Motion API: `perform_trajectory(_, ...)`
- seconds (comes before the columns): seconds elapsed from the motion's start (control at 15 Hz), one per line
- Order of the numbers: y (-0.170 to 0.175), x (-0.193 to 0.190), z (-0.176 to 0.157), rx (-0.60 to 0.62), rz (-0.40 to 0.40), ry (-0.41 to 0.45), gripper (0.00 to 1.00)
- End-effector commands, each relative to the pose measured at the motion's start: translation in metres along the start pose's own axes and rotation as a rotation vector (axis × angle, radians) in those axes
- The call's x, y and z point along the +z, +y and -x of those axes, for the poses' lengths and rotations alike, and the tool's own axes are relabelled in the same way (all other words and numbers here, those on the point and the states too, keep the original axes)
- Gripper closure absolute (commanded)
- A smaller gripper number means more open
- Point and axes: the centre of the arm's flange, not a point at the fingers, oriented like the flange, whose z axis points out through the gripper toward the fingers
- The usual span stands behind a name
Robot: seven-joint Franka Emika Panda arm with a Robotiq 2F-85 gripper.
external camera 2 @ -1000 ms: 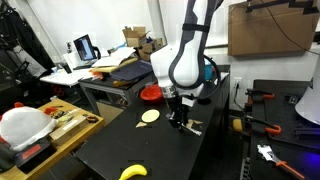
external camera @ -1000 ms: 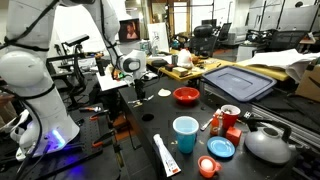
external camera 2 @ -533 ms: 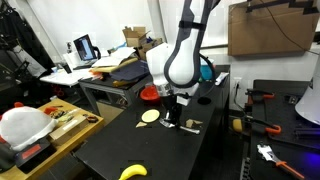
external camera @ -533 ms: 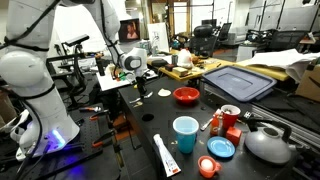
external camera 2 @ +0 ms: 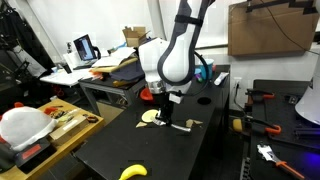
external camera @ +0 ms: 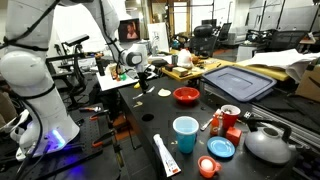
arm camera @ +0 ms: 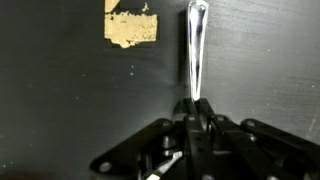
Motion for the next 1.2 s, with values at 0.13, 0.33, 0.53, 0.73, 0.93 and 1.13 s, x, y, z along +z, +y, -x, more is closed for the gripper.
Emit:
perform_trajectory(0.13,-0.006,-0.047,-0.011,-0.072,0.041,0.017,0.98)
perform_trajectory(0.33,-0.013,-0.072,-0.016,-0.086,0.052,0.013,0.98)
perform_trajectory(0.53,-0.015,-0.065,-0.019,-0.068,0.043,0.012,0.92)
perform_trajectory(0.73,-0.021,-0.084,-0.02,-0.078,0.047,0.013,0.92)
perform_trajectory(0.93,-0.022,-0.084,-0.02,-0.079,0.047,0.013,0.92)
perform_trajectory(1.13,-0.022,-0.084,-0.02,-0.079,0.047,0.012,0.98)
